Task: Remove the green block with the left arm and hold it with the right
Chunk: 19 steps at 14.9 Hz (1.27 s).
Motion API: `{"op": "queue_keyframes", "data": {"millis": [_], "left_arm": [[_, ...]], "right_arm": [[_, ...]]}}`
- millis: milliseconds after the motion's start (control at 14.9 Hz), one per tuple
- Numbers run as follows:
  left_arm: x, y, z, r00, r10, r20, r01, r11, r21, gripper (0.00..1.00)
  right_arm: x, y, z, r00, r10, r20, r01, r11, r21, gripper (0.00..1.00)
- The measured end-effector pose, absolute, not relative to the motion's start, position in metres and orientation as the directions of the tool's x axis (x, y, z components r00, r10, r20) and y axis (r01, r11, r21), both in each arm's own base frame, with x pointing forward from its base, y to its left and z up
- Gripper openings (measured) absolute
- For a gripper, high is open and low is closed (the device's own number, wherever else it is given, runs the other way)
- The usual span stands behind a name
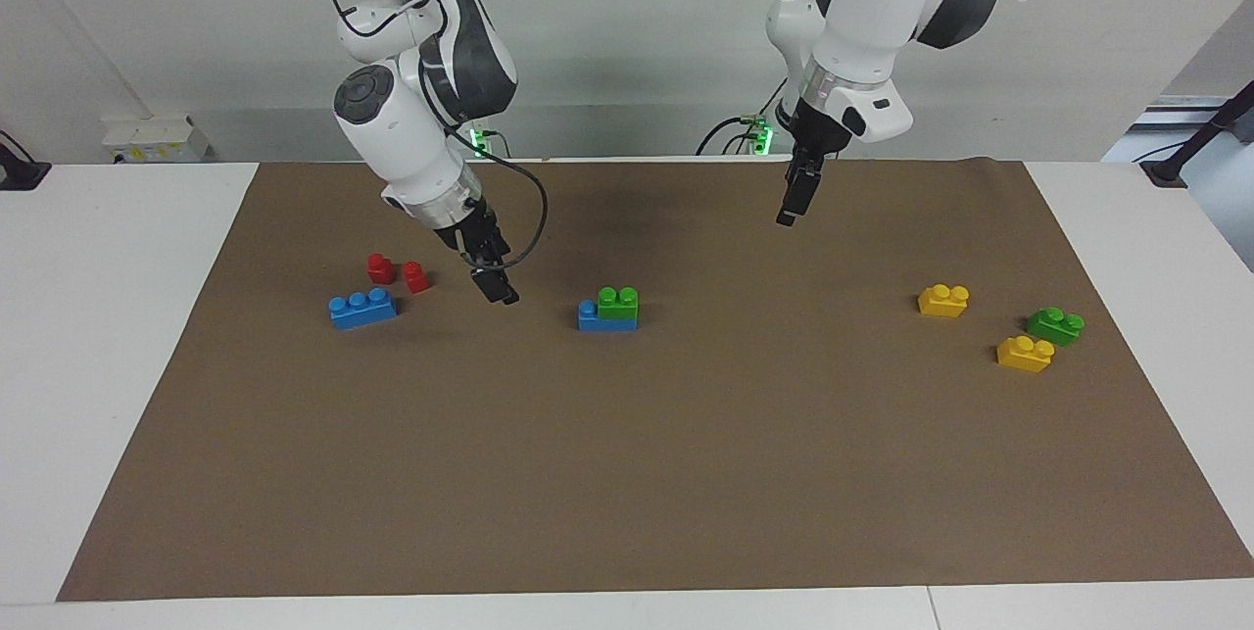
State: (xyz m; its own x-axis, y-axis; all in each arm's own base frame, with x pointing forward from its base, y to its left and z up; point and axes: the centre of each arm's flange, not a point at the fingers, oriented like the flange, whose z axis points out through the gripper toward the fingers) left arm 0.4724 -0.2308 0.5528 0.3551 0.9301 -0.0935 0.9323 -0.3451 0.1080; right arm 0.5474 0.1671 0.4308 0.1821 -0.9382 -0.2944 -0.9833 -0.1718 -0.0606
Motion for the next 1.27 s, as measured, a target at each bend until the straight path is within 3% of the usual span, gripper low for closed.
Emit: {"op": "queue_keyframes", "data": {"millis": [669, 1272], "left_arm": [[0.474, -0.313, 0.48, 0.178, 0.973, -0.144, 0.98, -0.162, 0.116, 1.0], [0.472, -0.367, 0.462, 0.025, 0.985, -0.173, 0.997, -0.011, 0.076, 1.0]], "right_arm": [[0.533, 0.197, 0.385, 0.114, -0.935, -0.337, -0.989, -0.138, 0.048, 1.0], [0.539, 0.21, 0.356, 0.025, -0.929, -0.369, -0.998, -0.046, 0.047, 1.0]]}}
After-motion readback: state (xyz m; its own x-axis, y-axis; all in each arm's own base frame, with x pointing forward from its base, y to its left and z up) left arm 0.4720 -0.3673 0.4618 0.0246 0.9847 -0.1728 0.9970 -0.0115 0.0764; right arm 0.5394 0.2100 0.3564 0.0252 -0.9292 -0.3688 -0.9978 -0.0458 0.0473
